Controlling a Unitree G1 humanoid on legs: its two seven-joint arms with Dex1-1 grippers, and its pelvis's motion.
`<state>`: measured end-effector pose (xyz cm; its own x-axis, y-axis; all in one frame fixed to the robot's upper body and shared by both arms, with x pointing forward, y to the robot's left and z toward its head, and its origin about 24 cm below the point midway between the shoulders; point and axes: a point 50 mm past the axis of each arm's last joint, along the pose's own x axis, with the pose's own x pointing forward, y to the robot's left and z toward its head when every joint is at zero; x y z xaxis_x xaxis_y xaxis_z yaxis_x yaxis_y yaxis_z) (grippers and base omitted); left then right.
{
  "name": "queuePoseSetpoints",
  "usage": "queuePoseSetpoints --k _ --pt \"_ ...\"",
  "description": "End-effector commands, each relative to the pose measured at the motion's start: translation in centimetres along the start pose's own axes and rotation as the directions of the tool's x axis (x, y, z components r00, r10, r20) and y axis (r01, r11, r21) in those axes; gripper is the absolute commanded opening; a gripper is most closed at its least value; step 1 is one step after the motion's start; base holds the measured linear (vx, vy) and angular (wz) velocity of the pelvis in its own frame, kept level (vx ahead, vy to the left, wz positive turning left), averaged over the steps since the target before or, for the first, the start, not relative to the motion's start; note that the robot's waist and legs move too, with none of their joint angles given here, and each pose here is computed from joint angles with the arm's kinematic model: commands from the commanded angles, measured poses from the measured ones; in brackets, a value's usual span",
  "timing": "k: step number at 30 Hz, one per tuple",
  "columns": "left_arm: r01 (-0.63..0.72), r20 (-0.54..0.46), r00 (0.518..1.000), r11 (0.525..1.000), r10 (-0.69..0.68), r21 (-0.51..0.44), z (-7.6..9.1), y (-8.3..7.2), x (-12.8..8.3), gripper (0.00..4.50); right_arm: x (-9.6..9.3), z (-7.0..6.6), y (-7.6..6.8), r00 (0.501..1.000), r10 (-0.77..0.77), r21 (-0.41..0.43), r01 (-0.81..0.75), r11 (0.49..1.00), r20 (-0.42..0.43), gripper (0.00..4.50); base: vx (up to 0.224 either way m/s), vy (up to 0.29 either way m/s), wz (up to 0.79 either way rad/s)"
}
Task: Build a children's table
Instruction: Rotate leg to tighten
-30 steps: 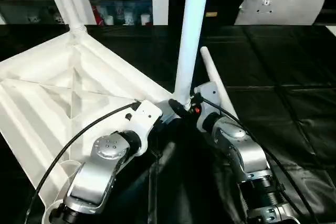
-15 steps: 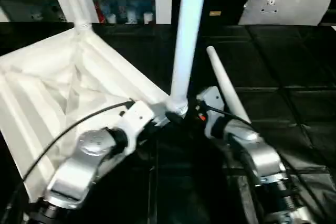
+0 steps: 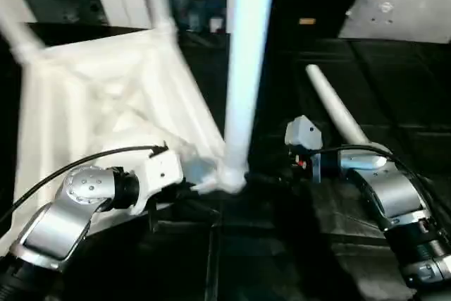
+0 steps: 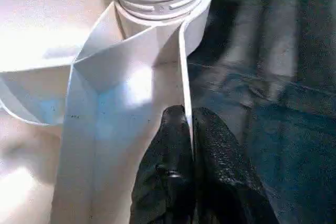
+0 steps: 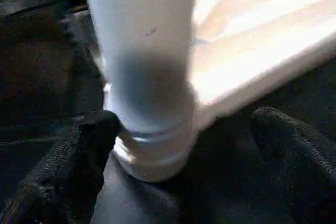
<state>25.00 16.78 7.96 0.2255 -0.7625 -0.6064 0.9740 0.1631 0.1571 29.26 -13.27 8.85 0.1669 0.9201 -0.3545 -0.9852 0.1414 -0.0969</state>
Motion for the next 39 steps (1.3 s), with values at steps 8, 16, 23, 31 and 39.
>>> queuePoseSetpoints --k 8,16,23,31,39 --pt "0.203 -0.016 0.979 0.975 -0.202 0.091 0.0 -0.9 1.4 0.0 1.0 0.2 0.7 0.989 0.147 -0.044 -0.147 0.988 -0.003 4.47 0.0 0.0 0.0" --pt "0.229 -0.011 0.973 0.968 -0.229 0.104 0.0 -1.0 1.6 0.0 1.4 0.1 1.0 0.979 0.203 0.012 -0.204 0.979 0.029 4.08 0.0 0.0 0.0" --pt "0.239 -0.015 0.971 0.965 -0.238 0.106 -0.3 -1.0 1.5 0.0 1.3 -0.3 1.1 0.973 0.231 0.058 -0.232 0.971 0.03 3.39 0.0 0.0 0.0" --pt "0.234 -0.008 0.972 0.969 -0.234 0.085 -0.5 -1.2 1.6 0.0 1.4 -0.7 1.8 0.967 0.248 0.113 -0.253 0.961 0.057 2.87 0.0 0.0 0.0" --pt "0.151 0.032 0.988 0.989 -0.151 0.003 -0.3 -1.1 1.7 0.0 2.0 -1.2 3.0 0.969 0.224 0.204 -0.241 0.949 0.103 2.69 0.0 0.0 0.0"
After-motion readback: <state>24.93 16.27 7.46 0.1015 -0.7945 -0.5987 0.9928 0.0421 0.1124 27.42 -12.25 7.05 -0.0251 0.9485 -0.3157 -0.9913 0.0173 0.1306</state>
